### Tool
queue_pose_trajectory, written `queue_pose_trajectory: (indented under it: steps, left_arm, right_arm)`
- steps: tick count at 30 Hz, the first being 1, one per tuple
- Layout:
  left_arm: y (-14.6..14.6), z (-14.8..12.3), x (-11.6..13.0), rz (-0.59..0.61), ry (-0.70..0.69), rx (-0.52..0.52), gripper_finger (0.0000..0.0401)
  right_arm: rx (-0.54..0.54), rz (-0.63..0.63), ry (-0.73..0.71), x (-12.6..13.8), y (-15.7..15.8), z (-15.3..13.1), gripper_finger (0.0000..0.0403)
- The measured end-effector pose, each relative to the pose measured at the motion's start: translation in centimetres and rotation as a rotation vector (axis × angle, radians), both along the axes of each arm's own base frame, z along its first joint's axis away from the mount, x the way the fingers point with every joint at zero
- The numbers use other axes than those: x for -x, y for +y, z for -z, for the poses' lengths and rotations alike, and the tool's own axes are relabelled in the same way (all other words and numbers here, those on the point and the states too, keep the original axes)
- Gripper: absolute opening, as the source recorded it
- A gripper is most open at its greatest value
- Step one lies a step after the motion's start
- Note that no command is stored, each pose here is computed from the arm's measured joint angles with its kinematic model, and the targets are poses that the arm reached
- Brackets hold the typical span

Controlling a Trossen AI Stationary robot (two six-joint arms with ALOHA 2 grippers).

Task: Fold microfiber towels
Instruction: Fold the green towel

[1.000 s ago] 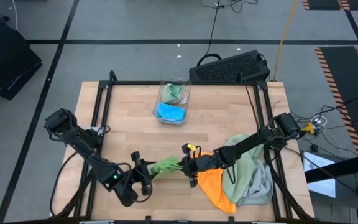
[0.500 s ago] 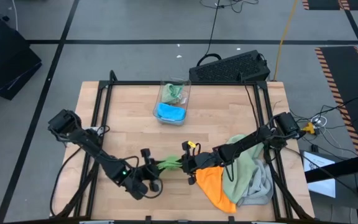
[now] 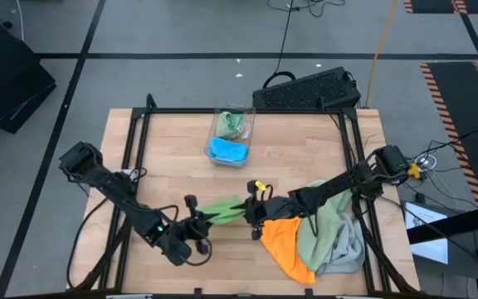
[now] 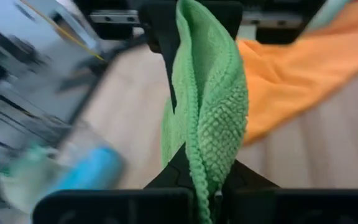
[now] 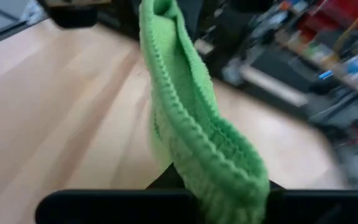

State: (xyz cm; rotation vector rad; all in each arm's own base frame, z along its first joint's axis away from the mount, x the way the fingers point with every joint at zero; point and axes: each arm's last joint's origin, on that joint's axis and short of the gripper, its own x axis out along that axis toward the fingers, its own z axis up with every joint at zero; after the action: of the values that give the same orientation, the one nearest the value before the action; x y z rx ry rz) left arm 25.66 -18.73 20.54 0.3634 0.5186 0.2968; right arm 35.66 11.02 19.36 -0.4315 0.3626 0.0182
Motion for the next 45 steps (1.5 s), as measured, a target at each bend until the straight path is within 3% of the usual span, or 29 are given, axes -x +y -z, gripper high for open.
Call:
queue_pose_trajectory:
  steps: [5, 12, 15, 20, 24, 29, 35, 40, 45]
  left_arm:
    - [-0.8, 3.4, -0.9, 0.028, 0.102, 0.172, 0.0006]
    - [-2.6, 5.6, -2.5, 0.121, 0.099, 0.419, 0.0023]
    - [-2.6, 5.6, -2.4, 0.108, 0.101, 0.461, 0.0021]
    - [-1.4, 6.2, -2.3, -0.003, 0.132, 0.427, 0.0007]
    - [0.1, 6.5, -3.0, -0.055, 0.178, 0.464, 0.002]
    - [1.8, 6.8, -3.8, -0.067, 0.249, 0.495, 0.0019]
    - [3.1, 7.4, -3.8, -0.161, 0.32, 0.57, 0.0009]
    - [3.4, 7.5, -3.7, -0.198, 0.315, 0.565, 0.0033]
    - [3.3, 7.4, -3.7, -0.204, 0.304, 0.56, 0.0043]
  right_arm:
    - [-0.15, -0.085, 0.119, -0.1, 1.2, 3.4, 0.0004]
    - [-0.396, -0.21, 0.22, -0.3, 2.1, 5.5, 0.0004]
    - [-0.459, -0.223, 0.243, -0.3, 1.7, 5.4, 0.0004]
    - [-0.506, -0.16, 0.254, -0.9, -0.2, 5.6, 0.0004]
    - [-0.565, -0.142, 0.305, -1.1, -1.7, 6.1, 0.0004]
    - [-0.549, -0.103, 0.331, -1.2, -2.1, 6.9, 0.002]
    - [-0.408, 0.05, 0.326, -0.7, -2.6, 6.7, 0.0109]
    - [-0.325, -0.001, 0.293, -0.1, -2.0, 4.7, 0.0176]
    - [-0.324, -0.135, 0.189, 0.7, -0.5, 4.3, 0.0164]
